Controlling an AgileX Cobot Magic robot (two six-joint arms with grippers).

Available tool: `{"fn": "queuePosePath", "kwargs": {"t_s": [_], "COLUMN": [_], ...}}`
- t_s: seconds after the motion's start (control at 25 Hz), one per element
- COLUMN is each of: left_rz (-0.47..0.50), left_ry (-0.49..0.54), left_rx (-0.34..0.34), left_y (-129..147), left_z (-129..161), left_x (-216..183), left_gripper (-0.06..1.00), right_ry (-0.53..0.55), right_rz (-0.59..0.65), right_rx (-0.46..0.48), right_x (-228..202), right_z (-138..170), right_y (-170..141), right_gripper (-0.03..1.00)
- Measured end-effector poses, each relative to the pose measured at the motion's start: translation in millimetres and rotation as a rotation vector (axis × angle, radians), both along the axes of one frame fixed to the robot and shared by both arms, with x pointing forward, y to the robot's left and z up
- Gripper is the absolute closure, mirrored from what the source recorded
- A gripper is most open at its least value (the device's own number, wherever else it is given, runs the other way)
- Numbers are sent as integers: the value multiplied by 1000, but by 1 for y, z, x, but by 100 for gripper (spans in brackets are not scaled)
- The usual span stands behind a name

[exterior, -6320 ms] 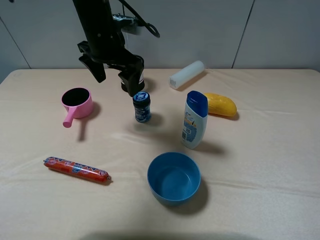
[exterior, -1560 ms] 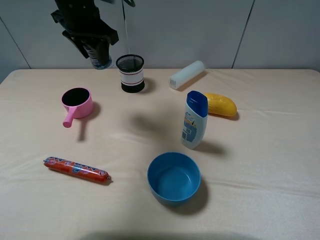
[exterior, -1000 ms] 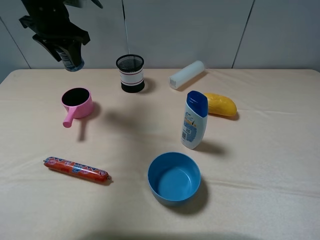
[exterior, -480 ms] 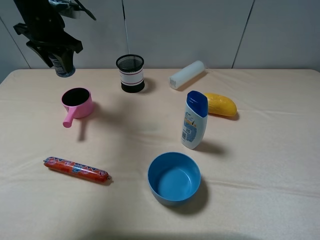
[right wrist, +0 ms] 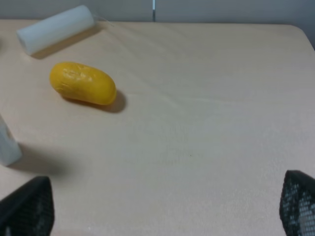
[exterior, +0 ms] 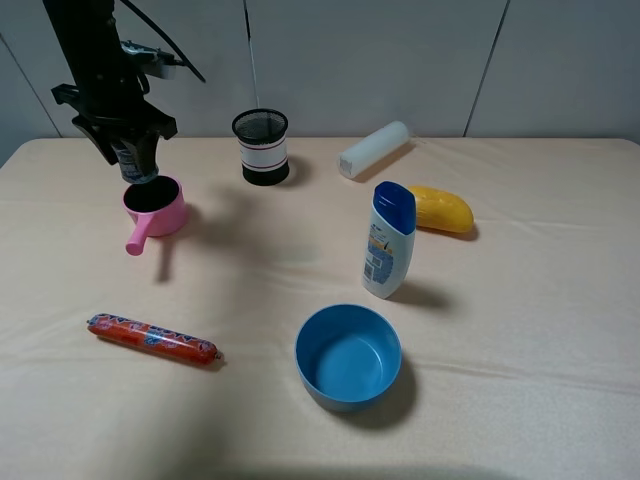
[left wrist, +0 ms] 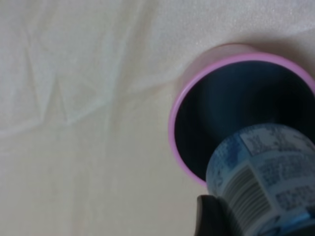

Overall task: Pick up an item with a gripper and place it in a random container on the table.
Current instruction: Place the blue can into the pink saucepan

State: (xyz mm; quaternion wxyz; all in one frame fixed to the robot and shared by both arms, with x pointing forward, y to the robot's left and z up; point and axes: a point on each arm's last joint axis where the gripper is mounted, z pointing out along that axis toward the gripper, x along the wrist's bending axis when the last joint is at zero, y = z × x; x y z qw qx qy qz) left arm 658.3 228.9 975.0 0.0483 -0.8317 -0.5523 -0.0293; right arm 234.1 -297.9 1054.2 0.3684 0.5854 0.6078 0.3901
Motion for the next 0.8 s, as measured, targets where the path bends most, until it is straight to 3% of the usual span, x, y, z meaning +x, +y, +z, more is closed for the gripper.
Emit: {"fn": "queuePosePath", "kwargs": {"t_s": [0.36, 0.8], "left_rz": [0, 0], "left_ry": [65, 67], "left_rx": [13, 14], "left_y": [-1, -1], "left_z": [-27, -28], "left_x": [3, 3], "left_gripper": [45, 45], "right_ry": [0, 0], "right_rz": [0, 0], "right_rx": [0, 0], "right_x": [0, 0], "right_z": [0, 0], "right_y": [0, 0], "right_gripper": [27, 27]}}
